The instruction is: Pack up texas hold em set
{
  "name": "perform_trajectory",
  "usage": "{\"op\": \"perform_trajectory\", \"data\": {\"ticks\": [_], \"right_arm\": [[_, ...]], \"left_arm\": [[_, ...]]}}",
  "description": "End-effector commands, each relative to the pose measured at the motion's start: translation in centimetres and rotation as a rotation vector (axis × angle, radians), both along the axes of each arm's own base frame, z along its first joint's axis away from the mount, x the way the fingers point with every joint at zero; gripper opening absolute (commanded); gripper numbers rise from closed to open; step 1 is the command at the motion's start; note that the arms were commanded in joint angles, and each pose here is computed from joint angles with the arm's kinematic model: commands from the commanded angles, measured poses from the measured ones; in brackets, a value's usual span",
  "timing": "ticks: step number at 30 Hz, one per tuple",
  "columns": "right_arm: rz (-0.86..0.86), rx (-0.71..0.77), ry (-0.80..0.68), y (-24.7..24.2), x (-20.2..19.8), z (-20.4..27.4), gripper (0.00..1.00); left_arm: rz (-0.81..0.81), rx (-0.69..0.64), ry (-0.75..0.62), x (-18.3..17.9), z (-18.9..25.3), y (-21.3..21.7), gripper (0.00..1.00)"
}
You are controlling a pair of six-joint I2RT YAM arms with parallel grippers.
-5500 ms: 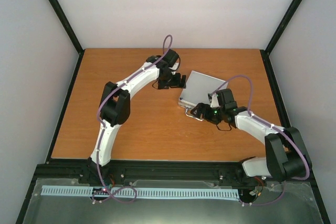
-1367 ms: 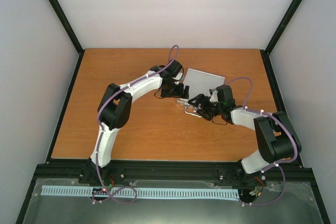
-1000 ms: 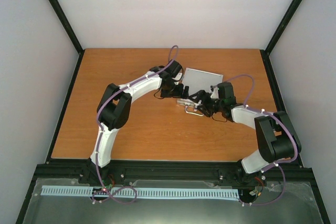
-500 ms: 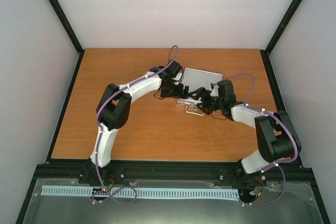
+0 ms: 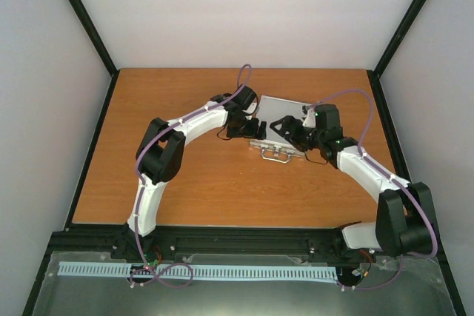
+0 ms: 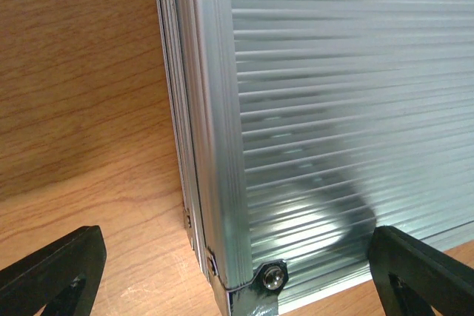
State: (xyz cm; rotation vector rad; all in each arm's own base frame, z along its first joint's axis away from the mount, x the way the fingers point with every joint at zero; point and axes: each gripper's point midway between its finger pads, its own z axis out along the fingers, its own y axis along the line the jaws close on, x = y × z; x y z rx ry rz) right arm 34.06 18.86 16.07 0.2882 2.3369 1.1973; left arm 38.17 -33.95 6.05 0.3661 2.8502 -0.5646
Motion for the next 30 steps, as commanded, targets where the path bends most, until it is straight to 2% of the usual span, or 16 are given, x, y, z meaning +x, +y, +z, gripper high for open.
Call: {"op": "perform_trajectory", "data": {"ticks": [1, 3, 5, 6, 7, 13, 22, 30], "right_arm": [[0.041, -0.140, 0.033, -1.2, -2.2, -1.3, 0.84], [0.061, -0.198, 0.044, -1.6, -3.3, -2.1, 0.67], [0.085, -0.265, 0.057, -1.9, -4.4, -3.2, 0.27], [0.099, -0.293, 0.061, -2.0, -4.9, -3.6, 0.11], [0.110, -0.322, 0.067, -2.0, -5.4, -4.1, 0.04], [0.129, -0.459, 0.048, -1.2, -6.1, -6.1, 0.03], [-0.007, -0.539, 0.046, -1.2, -4.1, -9.9, 0.03], [-0.095, -0.538, -0.026, -0.7, -2.8, -9.6, 0.03]], "left_arm": [[-0.039, 0.199, 0.140, -3.8, -4.2, 3.7, 1.00], [-0.041, 0.197, 0.133, -3.7, -3.9, 3.7, 1.00], [-0.041, 0.197, 0.129, -3.7, -3.7, 3.7, 1.00], [-0.041, 0.199, 0.130, -3.7, -3.7, 3.8, 1.00], [-0.042, 0.198, 0.128, -3.8, -3.7, 3.8, 1.00], [-0.041, 0.205, 0.133, -4.0, -3.8, 4.1, 1.00], [-0.036, 0.209, 0.137, -4.1, -3.8, 4.2, 1.00], [-0.039, 0.221, 0.151, -4.5, -4.4, 4.5, 1.00]]}}
